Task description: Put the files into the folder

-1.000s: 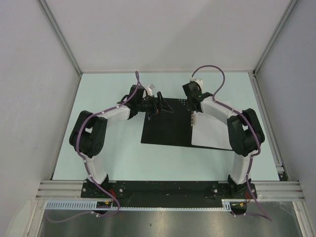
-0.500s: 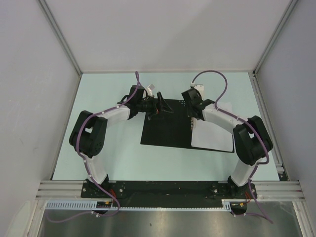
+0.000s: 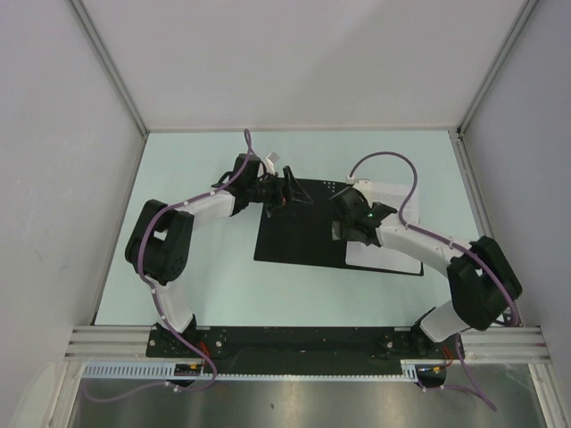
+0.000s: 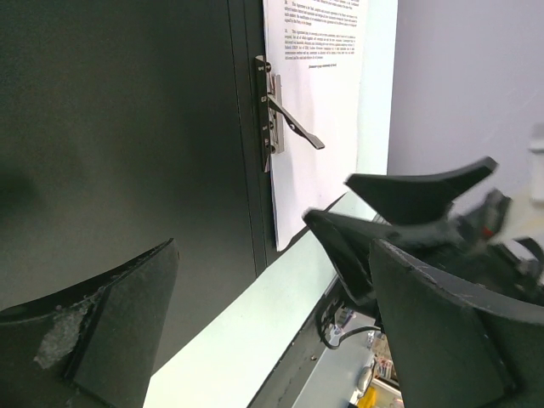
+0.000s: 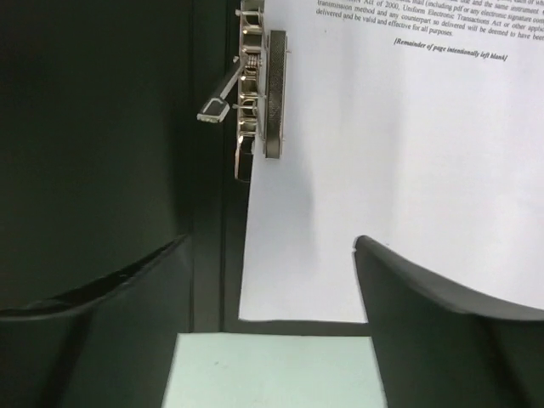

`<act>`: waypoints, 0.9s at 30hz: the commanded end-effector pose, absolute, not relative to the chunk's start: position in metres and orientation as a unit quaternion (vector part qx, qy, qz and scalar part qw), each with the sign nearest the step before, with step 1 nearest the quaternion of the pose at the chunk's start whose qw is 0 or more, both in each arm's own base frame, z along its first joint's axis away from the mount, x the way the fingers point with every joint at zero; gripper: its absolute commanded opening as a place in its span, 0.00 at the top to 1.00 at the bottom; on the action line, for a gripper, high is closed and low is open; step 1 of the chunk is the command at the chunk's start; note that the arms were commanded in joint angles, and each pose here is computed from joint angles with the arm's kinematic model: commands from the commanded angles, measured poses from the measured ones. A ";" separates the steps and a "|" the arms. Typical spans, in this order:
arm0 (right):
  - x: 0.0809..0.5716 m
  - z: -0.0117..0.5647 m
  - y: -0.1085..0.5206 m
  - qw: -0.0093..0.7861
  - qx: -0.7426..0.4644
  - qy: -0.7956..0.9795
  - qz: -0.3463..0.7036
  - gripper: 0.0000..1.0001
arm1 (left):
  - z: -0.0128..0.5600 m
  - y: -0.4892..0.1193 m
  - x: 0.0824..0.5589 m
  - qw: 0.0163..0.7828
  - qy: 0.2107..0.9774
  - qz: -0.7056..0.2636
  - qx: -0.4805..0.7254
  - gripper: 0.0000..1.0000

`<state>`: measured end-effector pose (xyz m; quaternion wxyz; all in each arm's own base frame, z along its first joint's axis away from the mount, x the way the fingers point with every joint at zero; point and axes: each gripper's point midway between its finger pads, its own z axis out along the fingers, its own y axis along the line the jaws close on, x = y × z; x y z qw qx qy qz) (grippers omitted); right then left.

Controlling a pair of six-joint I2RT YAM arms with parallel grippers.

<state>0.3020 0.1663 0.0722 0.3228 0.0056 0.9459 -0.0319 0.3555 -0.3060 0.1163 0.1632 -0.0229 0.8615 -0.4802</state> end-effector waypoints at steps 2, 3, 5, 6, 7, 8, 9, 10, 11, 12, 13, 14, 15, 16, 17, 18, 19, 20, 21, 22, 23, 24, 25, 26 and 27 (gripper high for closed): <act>0.304 0.108 0.167 0.352 0.087 0.928 0.080 0.07 | 0.139 -0.306 0.361 0.194 0.850 -0.489 -0.006 0.00; 0.307 0.109 0.169 0.348 0.098 0.926 0.107 0.04 | 0.138 -0.307 0.360 0.192 0.851 -0.489 -0.006 0.00; 0.317 0.114 0.174 0.334 0.137 0.916 0.173 0.05 | 0.136 -0.308 0.359 0.189 0.851 -0.489 -0.005 0.00; 0.321 0.117 0.177 0.332 0.147 0.912 0.192 0.06 | 0.136 -0.310 0.358 0.189 0.852 -0.489 -0.003 0.00; 0.327 0.119 0.185 0.325 0.163 0.904 0.224 0.12 | 0.135 -0.310 0.357 0.188 0.852 -0.489 -0.002 0.00; 0.333 0.121 0.184 0.319 0.182 0.898 0.243 0.19 | 0.135 -0.311 0.358 0.188 0.852 -0.488 -0.002 0.00; 0.337 0.120 0.186 0.312 0.195 0.893 0.258 0.25 | 0.135 -0.311 0.357 0.187 0.852 -0.489 -0.001 0.01; 0.341 0.122 0.192 0.305 0.202 0.886 0.286 0.31 | 0.134 -0.311 0.357 0.186 0.852 -0.489 -0.001 0.00; 0.345 0.117 0.194 0.291 0.229 0.879 0.301 0.34 | 0.134 -0.311 0.357 0.186 0.852 -0.489 -0.002 0.00; 0.354 0.121 0.194 0.296 0.240 0.868 0.320 0.47 | 0.135 -0.311 0.357 0.187 0.852 -0.488 -0.001 0.00; 0.356 0.119 0.194 0.291 0.254 0.864 0.324 0.54 | 0.134 -0.311 0.357 0.187 0.853 -0.488 -0.002 0.00; 0.360 0.114 0.194 0.281 0.274 0.859 0.328 0.58 | 0.134 -0.311 0.357 0.186 0.853 -0.488 -0.001 0.01; 0.365 0.116 0.194 0.287 0.279 0.853 0.335 0.64 | 0.133 -0.312 0.357 0.184 0.853 -0.489 -0.003 0.00; 0.367 0.114 0.195 0.285 0.282 0.852 0.337 0.65 | 0.131 -0.312 0.356 0.181 0.853 -0.489 -0.003 0.01; 0.369 0.109 0.196 0.278 0.289 0.852 0.338 0.65 | 0.132 -0.312 0.357 0.181 0.852 -0.491 -0.002 0.00; 0.370 0.107 0.198 0.271 0.290 0.851 0.344 0.65 | 0.131 -0.312 0.357 0.180 0.853 -0.490 -0.004 0.00; 0.369 0.104 0.198 0.267 0.292 0.852 0.344 0.65 | 0.131 -0.312 0.357 0.180 0.853 -0.490 -0.004 0.00; 0.369 0.100 0.198 0.263 0.296 0.853 0.341 0.65 | 0.129 -0.312 0.357 0.179 0.853 -0.490 -0.004 0.00; 0.369 0.099 0.197 0.263 0.297 0.853 0.339 0.65 | 0.131 -0.313 0.357 0.180 0.852 -0.491 -0.003 0.00; 0.370 0.099 0.198 0.263 0.298 0.852 0.340 0.65 | 0.130 -0.313 0.357 0.179 0.853 -0.491 -0.003 0.01; 0.369 0.099 0.198 0.263 0.298 0.853 0.339 0.65 | 0.131 -0.313 0.357 0.180 0.852 -0.491 -0.003 0.00; 0.370 0.098 0.197 0.264 0.301 0.852 0.337 0.66 | 0.131 -0.313 0.357 0.180 0.852 -0.491 -0.003 0.00; 0.369 0.098 0.198 0.264 0.300 0.853 0.337 0.67 | 0.131 -0.313 0.357 0.180 0.852 -0.491 -0.003 0.00; 0.369 0.098 0.198 0.264 0.300 0.853 0.335 0.67 | 0.130 -0.313 0.357 0.179 0.853 -0.491 -0.004 0.00; 0.367 0.095 0.198 0.260 0.300 0.855 0.334 0.68 | 0.131 -0.313 0.357 0.180 0.852 -0.491 -0.003 0.00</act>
